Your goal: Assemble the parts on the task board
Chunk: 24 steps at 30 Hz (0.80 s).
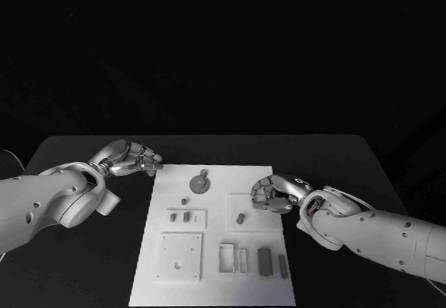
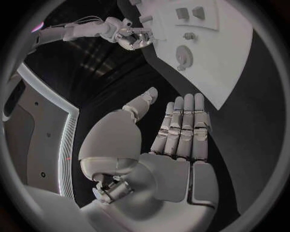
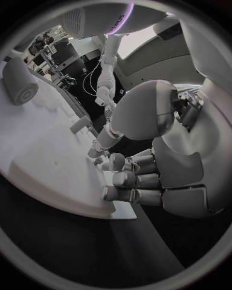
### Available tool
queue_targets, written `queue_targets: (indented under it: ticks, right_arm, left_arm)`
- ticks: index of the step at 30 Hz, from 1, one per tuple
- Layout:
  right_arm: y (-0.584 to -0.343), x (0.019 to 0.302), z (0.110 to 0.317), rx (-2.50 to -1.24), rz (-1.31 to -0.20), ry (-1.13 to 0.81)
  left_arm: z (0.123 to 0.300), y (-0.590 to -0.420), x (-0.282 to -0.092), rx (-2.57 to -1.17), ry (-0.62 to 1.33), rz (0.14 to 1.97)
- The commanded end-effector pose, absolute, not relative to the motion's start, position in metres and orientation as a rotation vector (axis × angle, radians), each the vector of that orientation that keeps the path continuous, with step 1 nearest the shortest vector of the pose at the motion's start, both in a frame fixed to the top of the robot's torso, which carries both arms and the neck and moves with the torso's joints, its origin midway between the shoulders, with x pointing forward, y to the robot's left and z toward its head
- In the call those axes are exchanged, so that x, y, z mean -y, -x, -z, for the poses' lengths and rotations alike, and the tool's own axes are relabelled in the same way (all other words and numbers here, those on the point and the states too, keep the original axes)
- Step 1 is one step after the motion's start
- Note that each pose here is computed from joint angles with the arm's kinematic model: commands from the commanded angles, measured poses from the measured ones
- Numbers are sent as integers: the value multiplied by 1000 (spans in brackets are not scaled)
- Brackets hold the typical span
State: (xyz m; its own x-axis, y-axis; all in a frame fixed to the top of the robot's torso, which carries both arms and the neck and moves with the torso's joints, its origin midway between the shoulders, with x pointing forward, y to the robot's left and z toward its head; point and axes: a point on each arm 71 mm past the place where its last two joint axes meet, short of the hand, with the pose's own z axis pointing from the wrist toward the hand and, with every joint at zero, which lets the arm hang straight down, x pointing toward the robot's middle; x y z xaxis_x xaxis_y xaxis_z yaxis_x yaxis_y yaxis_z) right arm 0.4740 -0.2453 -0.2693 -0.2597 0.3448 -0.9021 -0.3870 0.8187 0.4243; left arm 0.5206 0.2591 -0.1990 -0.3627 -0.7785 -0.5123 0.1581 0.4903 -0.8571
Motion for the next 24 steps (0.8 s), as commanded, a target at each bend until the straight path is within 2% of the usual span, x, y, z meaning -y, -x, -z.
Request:
queue_targets:
  ticks: [1, 24]
  right_arm:
    - [-472, 245, 277, -1727, -686, 47]
    - [-472, 246, 278, -1729, -688, 50]
  left_arm:
    - [198, -520, -256, -1651, 521, 1100]
    - [198, -520, -259, -1653, 529, 1089]
